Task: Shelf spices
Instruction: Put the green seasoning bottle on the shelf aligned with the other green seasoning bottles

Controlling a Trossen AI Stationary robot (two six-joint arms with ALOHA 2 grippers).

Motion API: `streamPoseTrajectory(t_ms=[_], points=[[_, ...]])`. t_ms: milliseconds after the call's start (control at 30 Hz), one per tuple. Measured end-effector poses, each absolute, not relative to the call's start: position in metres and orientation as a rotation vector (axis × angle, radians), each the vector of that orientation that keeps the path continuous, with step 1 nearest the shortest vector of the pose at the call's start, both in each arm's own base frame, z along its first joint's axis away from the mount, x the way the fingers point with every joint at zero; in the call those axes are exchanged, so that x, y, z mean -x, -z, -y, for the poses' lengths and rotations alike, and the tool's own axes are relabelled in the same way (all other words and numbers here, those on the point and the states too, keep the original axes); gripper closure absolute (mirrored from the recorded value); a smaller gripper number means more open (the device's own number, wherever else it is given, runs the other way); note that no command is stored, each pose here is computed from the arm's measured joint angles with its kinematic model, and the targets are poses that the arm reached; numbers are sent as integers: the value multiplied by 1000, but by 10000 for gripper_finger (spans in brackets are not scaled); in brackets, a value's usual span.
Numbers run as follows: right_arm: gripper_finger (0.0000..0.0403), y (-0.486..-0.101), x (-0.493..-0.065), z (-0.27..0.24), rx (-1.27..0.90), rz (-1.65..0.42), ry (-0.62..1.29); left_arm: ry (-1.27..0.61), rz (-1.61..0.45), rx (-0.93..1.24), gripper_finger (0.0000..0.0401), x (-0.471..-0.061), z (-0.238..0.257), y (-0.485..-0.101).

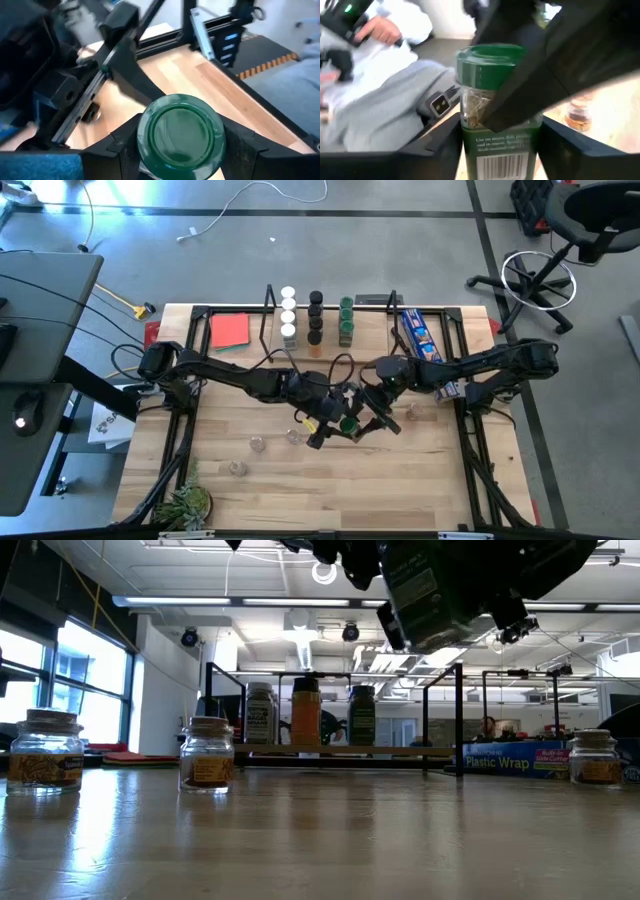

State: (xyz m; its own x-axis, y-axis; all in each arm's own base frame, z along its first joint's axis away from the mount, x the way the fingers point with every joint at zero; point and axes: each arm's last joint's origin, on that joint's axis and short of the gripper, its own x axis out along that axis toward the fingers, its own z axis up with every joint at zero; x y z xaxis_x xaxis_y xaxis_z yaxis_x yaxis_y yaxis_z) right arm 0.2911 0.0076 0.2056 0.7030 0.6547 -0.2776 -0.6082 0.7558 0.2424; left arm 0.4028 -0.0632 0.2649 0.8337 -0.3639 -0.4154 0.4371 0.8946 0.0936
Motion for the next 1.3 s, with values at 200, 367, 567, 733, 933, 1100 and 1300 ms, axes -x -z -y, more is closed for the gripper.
streamPoseTrajectory(t_ms=[200,367,567,733,933,1100,1300], points=[[105,-197,-282,11,-303,-548,-545,343,-532,-185,208,-383,59,-283],[97,-197,-261,22,-252,-701,-389,232,-609,-168,208,-375,48,-287],[95,-213,-219,26,-153,-889,7,4,-588,-117,208,-384,3,-285],[95,-234,-198,20,-160,-828,184,-96,-532,-84,208,-394,-51,-277],[94,-247,-190,13,-108,-734,255,-153,-582,-82,208,-401,-91,-250],[94,-249,-195,13,-103,-682,320,-193,-587,-77,208,-404,-107,-238],[94,-241,-217,12,-44,-660,290,-214,-594,-91,204,-406,-116,-231]])
